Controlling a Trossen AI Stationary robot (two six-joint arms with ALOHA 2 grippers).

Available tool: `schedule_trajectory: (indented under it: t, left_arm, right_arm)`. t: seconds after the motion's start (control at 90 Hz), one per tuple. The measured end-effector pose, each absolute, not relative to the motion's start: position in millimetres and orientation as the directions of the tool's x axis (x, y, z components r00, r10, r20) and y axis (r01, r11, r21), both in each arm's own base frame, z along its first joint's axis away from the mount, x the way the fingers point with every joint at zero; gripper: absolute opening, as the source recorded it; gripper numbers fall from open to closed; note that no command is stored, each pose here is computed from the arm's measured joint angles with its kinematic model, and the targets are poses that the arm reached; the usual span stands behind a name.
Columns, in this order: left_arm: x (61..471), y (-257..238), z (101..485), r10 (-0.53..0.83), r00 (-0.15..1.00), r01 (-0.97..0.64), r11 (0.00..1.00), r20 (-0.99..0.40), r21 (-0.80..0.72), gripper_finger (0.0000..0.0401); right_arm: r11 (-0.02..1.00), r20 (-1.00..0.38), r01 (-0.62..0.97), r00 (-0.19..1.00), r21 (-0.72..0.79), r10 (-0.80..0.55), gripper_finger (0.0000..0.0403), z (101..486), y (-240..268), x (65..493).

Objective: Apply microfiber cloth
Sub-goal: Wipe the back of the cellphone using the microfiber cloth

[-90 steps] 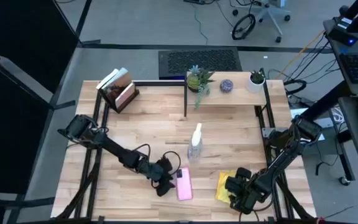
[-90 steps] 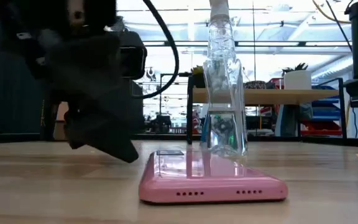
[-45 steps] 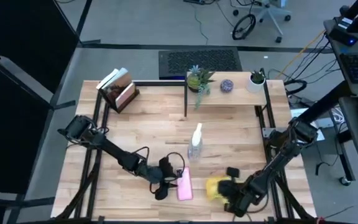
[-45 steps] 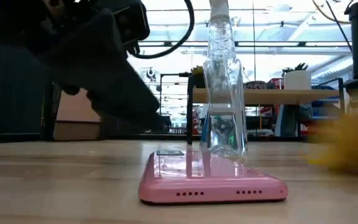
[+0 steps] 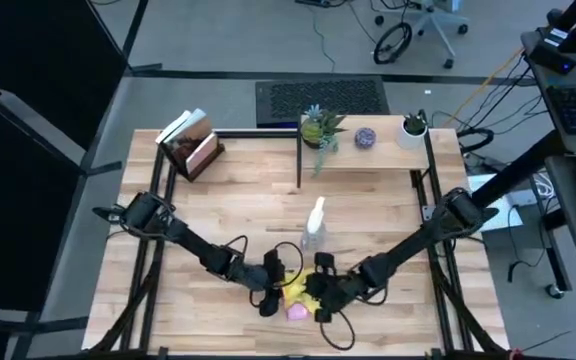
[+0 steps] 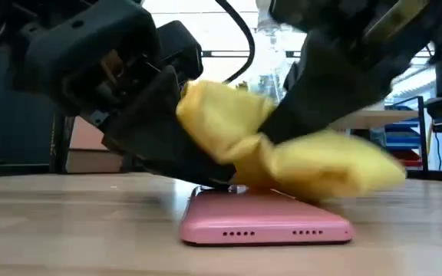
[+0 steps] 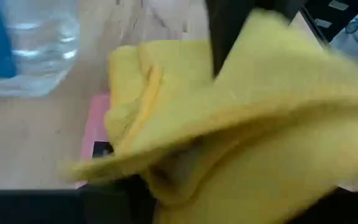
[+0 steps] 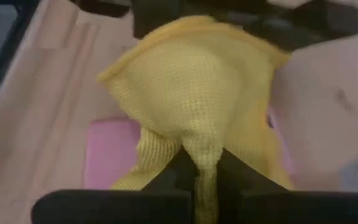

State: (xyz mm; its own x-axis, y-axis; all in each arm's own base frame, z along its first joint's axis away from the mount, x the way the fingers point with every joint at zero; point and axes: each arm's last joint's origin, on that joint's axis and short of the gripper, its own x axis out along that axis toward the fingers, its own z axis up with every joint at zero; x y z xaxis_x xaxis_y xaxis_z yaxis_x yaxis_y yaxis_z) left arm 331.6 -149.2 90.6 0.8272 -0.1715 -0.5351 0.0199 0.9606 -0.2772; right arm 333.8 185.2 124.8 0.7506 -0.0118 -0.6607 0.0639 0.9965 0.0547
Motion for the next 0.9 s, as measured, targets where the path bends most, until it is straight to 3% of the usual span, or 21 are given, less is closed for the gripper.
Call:
schedule_trajectory:
  t: [0.311, 0.5, 0.6, 0.744, 0.9]
  left_arm:
    - [331.4, -149.1, 88.9, -0.163, 0.823, 0.013, 0.963, -0.544, -0.27, 0.0182]
    - [331.2, -147.7, 88.0, -0.137, 0.825, -0.01, 0.966, -0.548, -0.257, 0.0182]
    - [331.7, -145.1, 87.4, -0.106, 0.83, -0.036, 0.97, -0.548, -0.241, 0.0182]
    - [331.7, -145.0, 87.3, -0.104, 0.831, -0.037, 0.97, -0.547, -0.241, 0.0182]
    - [331.8, -145.1, 87.4, -0.106, 0.833, -0.036, 0.969, -0.544, -0.244, 0.0182]
  right_arm:
    - [0.978, -0.65, 0.037, 0.752, 0.208, 0.11, 0.0004, 99.0, 211.1, 331.3]
    - [0.925, -0.679, -0.111, 0.647, 0.365, 0.345, 0.0004, 98.4, 235.4, 316.2]
    - [0.904, -0.671, -0.151, 0.624, 0.4, 0.401, 0.0004, 101.1, 238.6, 314.2]
    - [0.941, -0.652, -0.136, 0.69, 0.311, 0.315, 0.0004, 116.4, 233.9, 313.6]
    - [0.99, -0.549, 0.035, 0.835, 0.136, 0.045, 0.0004, 138.8, 217.7, 322.5]
